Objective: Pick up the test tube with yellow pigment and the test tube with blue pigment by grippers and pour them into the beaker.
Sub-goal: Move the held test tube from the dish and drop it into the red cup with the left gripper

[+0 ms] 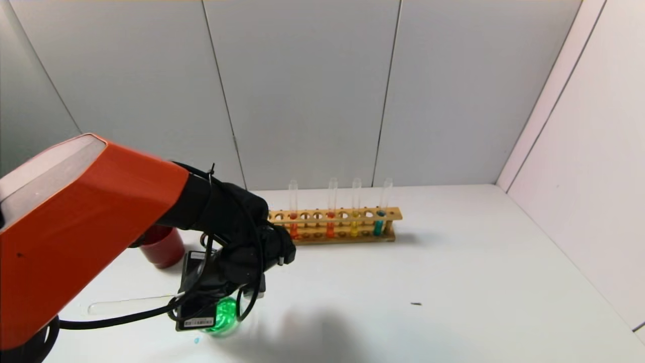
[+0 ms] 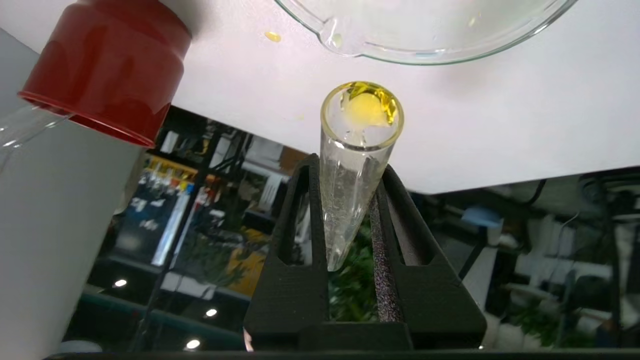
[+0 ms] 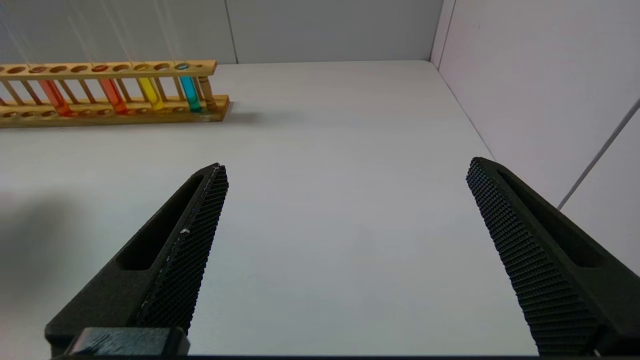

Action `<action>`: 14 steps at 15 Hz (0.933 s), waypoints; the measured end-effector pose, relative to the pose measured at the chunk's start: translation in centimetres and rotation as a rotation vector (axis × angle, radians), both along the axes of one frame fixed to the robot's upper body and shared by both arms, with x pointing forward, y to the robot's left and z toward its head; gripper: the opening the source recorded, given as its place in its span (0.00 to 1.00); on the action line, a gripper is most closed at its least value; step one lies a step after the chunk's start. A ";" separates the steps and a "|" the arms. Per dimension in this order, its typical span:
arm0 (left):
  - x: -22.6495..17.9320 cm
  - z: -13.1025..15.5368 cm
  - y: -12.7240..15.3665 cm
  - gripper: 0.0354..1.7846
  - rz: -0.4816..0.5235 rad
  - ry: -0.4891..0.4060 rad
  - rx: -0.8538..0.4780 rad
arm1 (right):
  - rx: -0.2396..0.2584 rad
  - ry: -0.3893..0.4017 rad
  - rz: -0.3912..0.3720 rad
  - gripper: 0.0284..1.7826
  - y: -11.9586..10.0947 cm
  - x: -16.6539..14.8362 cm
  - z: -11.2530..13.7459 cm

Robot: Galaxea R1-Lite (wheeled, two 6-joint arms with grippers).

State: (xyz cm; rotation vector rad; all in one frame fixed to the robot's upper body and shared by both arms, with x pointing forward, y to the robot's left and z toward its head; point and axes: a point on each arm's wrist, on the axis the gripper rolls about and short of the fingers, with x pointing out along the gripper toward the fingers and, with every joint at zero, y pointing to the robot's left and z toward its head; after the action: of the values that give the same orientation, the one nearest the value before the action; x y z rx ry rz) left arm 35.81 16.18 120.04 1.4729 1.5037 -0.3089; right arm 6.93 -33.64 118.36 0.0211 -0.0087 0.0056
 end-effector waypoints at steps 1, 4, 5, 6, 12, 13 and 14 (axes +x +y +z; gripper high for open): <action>0.0 0.8 0.0 0.15 0.032 -0.027 -0.050 | 0.000 0.000 0.000 0.98 0.0 0.0 0.0; -0.4 4.1 0.4 0.15 0.149 -0.154 -0.220 | 0.000 0.000 0.000 0.98 0.0 0.0 0.0; -0.6 5.4 0.7 0.15 0.197 -0.225 -0.283 | 0.000 0.000 0.000 0.98 0.0 0.0 0.0; -0.6 6.6 1.1 0.15 0.245 -0.309 -0.348 | 0.000 0.000 0.000 0.98 0.0 0.0 0.0; -0.4 13.2 4.7 0.15 0.493 -0.806 -0.732 | 0.000 0.000 0.000 0.98 0.0 0.0 0.0; -0.1 14.0 5.6 0.15 0.544 -0.875 -0.776 | 0.000 0.000 0.000 0.98 0.0 0.0 0.0; 0.2 14.7 6.6 0.15 0.589 -0.943 -0.818 | 0.000 0.000 0.000 0.98 0.0 0.0 0.0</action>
State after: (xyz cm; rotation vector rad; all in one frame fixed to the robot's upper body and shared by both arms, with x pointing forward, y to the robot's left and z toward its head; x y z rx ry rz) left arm 36.05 22.75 134.73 0.3524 0.7885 0.1323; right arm 6.93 -33.64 118.36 0.0211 -0.0087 0.0052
